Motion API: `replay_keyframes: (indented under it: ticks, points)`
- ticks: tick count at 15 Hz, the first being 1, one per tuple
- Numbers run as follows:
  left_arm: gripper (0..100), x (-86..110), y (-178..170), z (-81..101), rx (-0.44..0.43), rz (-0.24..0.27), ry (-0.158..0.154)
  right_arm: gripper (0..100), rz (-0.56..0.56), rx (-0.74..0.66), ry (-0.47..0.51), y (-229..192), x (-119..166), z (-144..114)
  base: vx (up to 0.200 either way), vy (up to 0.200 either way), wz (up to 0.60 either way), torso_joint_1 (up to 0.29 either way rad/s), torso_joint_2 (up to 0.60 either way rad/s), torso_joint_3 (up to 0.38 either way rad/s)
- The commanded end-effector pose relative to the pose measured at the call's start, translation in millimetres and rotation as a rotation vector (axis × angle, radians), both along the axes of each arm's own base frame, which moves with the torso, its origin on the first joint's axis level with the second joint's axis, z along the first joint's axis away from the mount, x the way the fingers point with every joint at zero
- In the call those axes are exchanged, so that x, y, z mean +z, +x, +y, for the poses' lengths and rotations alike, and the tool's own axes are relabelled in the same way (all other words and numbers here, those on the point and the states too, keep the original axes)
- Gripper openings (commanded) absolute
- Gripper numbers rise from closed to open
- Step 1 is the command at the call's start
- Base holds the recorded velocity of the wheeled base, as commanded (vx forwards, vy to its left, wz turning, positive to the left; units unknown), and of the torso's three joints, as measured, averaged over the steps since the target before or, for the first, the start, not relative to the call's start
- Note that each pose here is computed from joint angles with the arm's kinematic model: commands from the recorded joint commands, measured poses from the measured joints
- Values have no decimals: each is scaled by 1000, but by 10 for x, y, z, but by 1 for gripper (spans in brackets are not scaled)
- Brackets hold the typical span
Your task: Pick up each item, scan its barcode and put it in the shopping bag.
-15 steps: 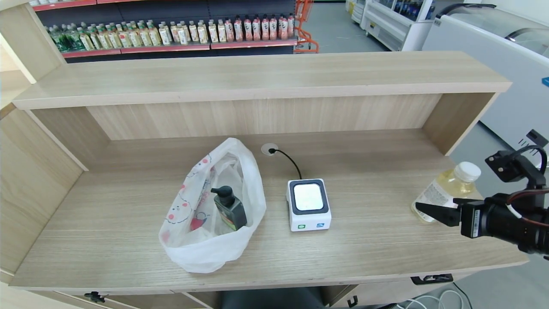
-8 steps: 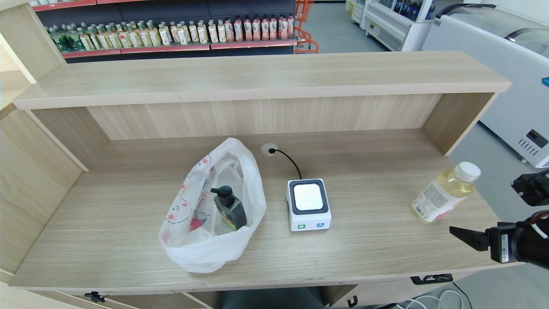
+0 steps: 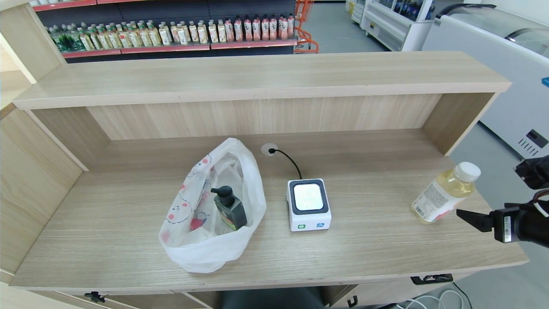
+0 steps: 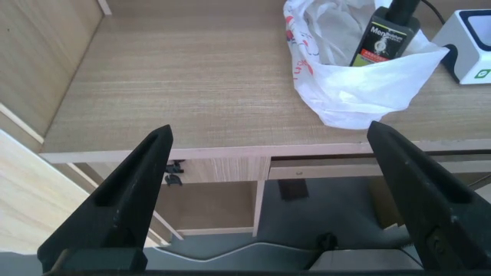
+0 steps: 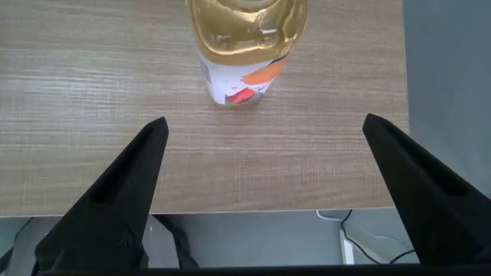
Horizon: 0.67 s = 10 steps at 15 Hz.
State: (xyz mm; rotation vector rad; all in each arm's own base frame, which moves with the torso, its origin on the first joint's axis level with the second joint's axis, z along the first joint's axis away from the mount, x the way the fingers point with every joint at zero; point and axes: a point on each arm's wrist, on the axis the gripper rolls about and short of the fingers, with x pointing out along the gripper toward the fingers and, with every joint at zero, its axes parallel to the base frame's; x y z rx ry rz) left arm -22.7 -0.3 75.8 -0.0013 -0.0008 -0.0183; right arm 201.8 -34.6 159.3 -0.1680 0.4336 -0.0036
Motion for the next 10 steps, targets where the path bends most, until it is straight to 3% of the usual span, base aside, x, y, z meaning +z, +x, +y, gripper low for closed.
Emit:
replay_keyframes:
  ticks: [1,6,10]
  points:
    - [100,0,0,0,0,-1,0,100,47,6,-14,107,-118,-30,0,0,0,0,0,0]
    - [100,0,0,0,1,-1,0,100,18,26,-31,311,-250,-69,0,0,0,0,0,0]
    - [100,0,0,0,-2,-1,0,100,-11,130,-85,434,-315,-30,0,0,0,0,0,0]
